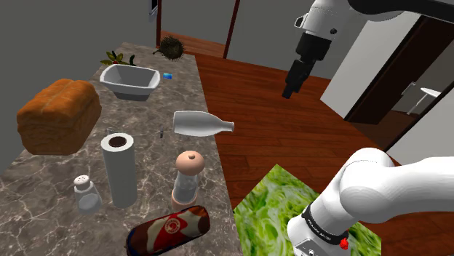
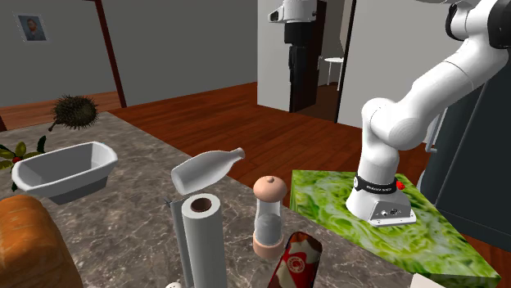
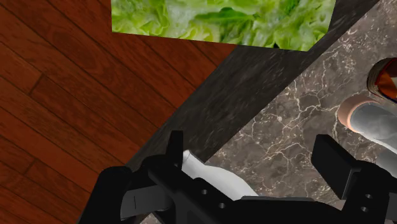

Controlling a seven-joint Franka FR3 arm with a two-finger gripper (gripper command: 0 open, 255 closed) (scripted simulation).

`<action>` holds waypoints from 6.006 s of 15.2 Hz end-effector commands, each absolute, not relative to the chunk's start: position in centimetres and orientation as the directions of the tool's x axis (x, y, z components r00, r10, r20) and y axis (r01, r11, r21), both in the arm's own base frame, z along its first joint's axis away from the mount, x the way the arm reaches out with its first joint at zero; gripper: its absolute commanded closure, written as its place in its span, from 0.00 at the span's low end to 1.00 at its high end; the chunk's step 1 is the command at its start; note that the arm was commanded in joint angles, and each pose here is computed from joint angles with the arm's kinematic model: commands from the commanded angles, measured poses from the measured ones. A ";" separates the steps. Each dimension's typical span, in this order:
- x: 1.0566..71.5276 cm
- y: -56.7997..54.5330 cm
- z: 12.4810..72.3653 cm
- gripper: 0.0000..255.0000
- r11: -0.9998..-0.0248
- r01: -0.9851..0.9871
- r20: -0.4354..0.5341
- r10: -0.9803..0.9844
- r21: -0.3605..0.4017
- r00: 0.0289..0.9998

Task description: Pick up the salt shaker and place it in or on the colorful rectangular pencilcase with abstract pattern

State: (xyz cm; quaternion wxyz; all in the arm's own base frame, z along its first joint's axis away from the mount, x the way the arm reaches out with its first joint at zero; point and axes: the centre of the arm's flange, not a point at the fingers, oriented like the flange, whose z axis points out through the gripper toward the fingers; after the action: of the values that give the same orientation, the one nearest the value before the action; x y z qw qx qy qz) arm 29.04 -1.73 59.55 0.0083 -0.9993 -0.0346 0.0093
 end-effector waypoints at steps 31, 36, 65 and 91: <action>45.1 33.0 47.2 0.00 -0.990 0.137 -0.075 0.137 -0.005 0.988; 47.5 38.9 45.0 0.00 -0.989 0.149 -0.085 0.149 -0.004 0.985; 50.7 48.2 37.5 1.00 -0.986 0.167 -0.100 0.166 -0.001 0.981; 50.6 59.6 29.5 0.00 -0.399 0.907 -0.032 0.913 0.131 0.407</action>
State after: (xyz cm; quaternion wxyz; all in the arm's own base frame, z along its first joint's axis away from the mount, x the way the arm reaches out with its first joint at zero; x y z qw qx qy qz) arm 50.69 59.60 29.56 -0.0639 -0.8362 -0.5442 -0.0224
